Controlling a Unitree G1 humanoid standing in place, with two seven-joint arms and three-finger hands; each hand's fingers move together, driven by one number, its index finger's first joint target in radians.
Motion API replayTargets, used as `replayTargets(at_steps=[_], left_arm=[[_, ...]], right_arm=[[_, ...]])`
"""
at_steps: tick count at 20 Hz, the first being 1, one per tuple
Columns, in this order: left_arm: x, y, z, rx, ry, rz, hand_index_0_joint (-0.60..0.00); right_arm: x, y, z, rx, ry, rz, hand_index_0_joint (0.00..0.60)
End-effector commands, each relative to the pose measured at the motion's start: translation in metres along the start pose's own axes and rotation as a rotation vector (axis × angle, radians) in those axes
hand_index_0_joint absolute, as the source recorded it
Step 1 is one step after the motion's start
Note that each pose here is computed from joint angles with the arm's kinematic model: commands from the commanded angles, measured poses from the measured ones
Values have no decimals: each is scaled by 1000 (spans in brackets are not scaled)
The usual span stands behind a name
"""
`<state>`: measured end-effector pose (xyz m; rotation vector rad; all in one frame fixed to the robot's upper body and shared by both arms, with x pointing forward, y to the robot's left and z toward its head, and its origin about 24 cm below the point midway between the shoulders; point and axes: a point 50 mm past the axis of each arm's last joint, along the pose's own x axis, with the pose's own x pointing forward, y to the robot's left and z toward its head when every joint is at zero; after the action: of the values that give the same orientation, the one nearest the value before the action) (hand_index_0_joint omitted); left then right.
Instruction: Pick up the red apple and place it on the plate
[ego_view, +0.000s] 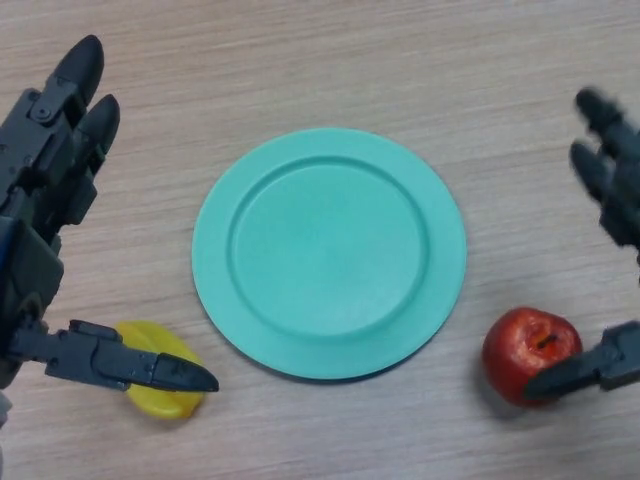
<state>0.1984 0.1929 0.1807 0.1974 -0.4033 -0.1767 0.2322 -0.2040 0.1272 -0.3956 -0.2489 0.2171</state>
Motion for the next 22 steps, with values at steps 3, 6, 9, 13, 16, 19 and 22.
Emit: replayTargets(at_steps=[3, 6, 9, 13, 16, 19, 22], left_arm=[[-4, 8, 28, 100, -194, 58, 0], [-3, 10, 25, 95, -188, 65, 0], [-3, 11, 25, 96, -190, 70, 0], [1, 19, 27, 113, -209, 94, 0], [-2, 22, 25, 107, -208, 113, 0], [-4, 27, 30, 101, -215, 118, 0], [-6, 27, 32, 118, -222, 113, 0]], right_arm=[[6, -9, -5, -185, -131, -47, 0], [12, 1, -27, -234, -41, -31, 0], [14, 3, -32, -287, -40, -30, 303], [20, 3, -29, -447, -117, -23, 600], [29, 9, 0, -454, -235, -36, 600], [50, 25, 30, -443, -331, -28, 600], [83, 54, 50, -408, -394, -6, 600]])
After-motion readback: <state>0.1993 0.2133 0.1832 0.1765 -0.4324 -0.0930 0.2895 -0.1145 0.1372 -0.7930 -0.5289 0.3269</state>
